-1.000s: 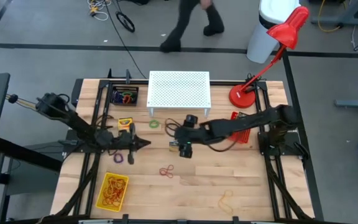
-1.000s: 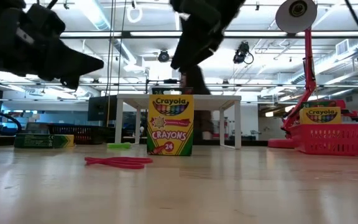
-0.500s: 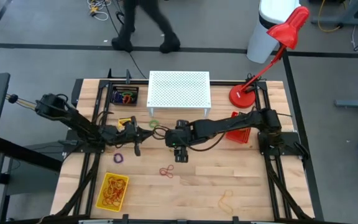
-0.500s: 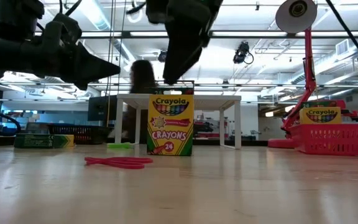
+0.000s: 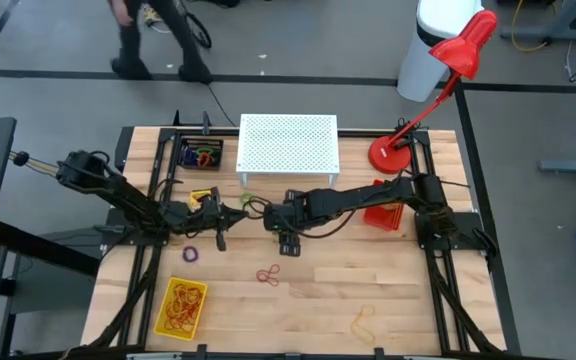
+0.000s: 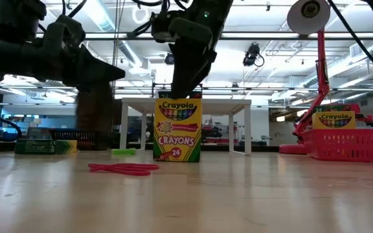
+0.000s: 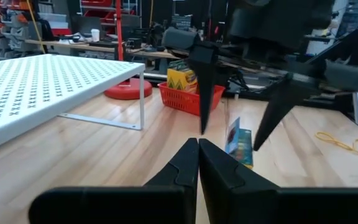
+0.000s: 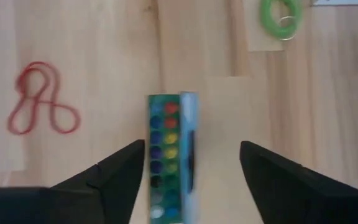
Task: Pick & Place Office Desk Supplies
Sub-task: Put the box yellow crayon into the red bin
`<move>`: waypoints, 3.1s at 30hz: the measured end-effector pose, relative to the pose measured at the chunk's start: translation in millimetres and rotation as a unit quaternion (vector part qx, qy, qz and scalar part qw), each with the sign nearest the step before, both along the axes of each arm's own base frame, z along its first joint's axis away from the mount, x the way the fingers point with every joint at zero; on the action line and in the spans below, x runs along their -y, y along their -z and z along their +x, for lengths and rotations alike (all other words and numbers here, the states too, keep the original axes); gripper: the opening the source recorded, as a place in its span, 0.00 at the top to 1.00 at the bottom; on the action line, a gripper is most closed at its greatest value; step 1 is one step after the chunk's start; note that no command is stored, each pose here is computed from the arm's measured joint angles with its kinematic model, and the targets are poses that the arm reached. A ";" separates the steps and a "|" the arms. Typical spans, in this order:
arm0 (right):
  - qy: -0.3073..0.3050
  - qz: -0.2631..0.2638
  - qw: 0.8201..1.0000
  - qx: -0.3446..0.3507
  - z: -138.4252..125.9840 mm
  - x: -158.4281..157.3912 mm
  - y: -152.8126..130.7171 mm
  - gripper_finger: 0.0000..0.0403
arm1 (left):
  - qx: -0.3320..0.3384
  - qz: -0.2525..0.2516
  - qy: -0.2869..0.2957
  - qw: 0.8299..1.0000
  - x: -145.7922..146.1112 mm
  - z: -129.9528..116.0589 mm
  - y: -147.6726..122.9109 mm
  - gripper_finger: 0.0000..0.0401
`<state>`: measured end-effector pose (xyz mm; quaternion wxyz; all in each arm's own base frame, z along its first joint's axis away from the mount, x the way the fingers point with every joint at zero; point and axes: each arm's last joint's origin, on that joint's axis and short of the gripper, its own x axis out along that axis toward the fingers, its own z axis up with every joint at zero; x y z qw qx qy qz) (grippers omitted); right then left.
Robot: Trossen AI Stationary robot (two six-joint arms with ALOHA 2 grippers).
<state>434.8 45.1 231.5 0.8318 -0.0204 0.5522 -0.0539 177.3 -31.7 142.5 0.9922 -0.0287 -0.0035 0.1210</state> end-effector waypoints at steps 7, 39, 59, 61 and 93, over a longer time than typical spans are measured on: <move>0.000 0.021 0.999 -0.036 5.4 -3.9 25.5 0.42 | 0.000 0.002 0.000 1.000 0.0 0.1 -0.2 0.95; 0.015 -0.046 0.996 -0.076 -83.8 11.4 -49.2 0.69 | 0.000 0.001 0.000 1.000 0.0 0.0 0.0 0.95; 0.150 0.024 0.988 -0.039 -281.7 62.6 -29.0 0.69 | 0.000 0.004 0.000 1.000 0.0 0.1 -0.2 0.95; 0.150 0.028 0.987 -0.056 -283.8 64.5 -21.1 0.69 | 0.000 0.004 0.000 1.000 0.1 0.1 -0.2 0.95; 0.161 0.012 0.980 -0.117 -269.4 72.7 22.6 0.69 | 0.000 -0.001 0.000 1.000 0.1 0.1 -0.1 0.95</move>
